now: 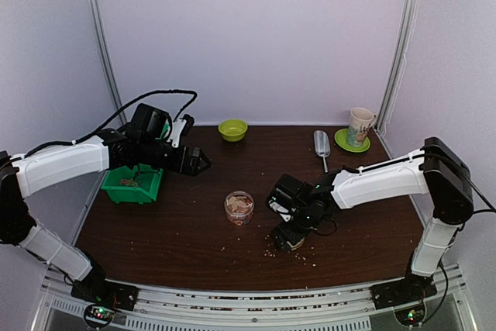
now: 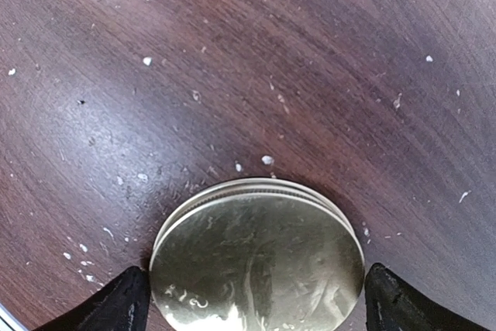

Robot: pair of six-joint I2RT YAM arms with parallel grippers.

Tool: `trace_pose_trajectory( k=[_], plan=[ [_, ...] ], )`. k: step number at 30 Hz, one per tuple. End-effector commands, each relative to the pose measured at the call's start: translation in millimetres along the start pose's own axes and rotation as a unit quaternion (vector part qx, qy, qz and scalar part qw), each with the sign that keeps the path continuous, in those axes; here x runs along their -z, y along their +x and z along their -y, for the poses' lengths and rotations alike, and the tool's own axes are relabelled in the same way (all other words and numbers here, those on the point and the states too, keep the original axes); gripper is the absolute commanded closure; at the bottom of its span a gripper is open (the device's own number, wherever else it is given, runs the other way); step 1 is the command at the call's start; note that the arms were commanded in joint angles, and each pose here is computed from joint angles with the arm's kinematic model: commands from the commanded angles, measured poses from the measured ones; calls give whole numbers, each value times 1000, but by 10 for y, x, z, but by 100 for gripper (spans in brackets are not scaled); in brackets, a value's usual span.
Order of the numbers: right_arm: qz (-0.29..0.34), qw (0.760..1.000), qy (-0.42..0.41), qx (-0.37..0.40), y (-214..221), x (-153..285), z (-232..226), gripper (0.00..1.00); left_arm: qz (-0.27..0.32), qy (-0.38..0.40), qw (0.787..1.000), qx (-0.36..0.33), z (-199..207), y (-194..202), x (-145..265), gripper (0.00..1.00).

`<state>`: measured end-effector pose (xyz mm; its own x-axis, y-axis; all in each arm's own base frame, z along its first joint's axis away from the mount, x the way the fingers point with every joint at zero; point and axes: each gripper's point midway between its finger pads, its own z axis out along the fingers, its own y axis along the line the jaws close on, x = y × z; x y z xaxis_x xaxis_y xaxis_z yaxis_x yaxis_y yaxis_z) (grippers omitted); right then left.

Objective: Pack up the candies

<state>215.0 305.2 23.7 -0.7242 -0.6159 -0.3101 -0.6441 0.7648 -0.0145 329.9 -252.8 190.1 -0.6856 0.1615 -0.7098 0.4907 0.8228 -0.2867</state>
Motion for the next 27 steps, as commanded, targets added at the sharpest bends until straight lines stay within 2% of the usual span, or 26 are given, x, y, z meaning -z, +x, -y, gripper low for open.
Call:
trace_pose_trajectory(
  k=[1, 17, 27],
  plan=[
    [6, 1000, 14, -1, -58, 9, 12, 4, 11, 6, 1000, 3, 7, -77, -3, 2],
    [9, 1000, 8, -6, -69, 22, -1, 11, 10, 7, 1000, 4, 11, -73, -10, 2],
    [28, 999, 15, -1, -154, 223, 38, 13, 3, 9, 1000, 6, 9, -36, -46, 2]
  ],
)
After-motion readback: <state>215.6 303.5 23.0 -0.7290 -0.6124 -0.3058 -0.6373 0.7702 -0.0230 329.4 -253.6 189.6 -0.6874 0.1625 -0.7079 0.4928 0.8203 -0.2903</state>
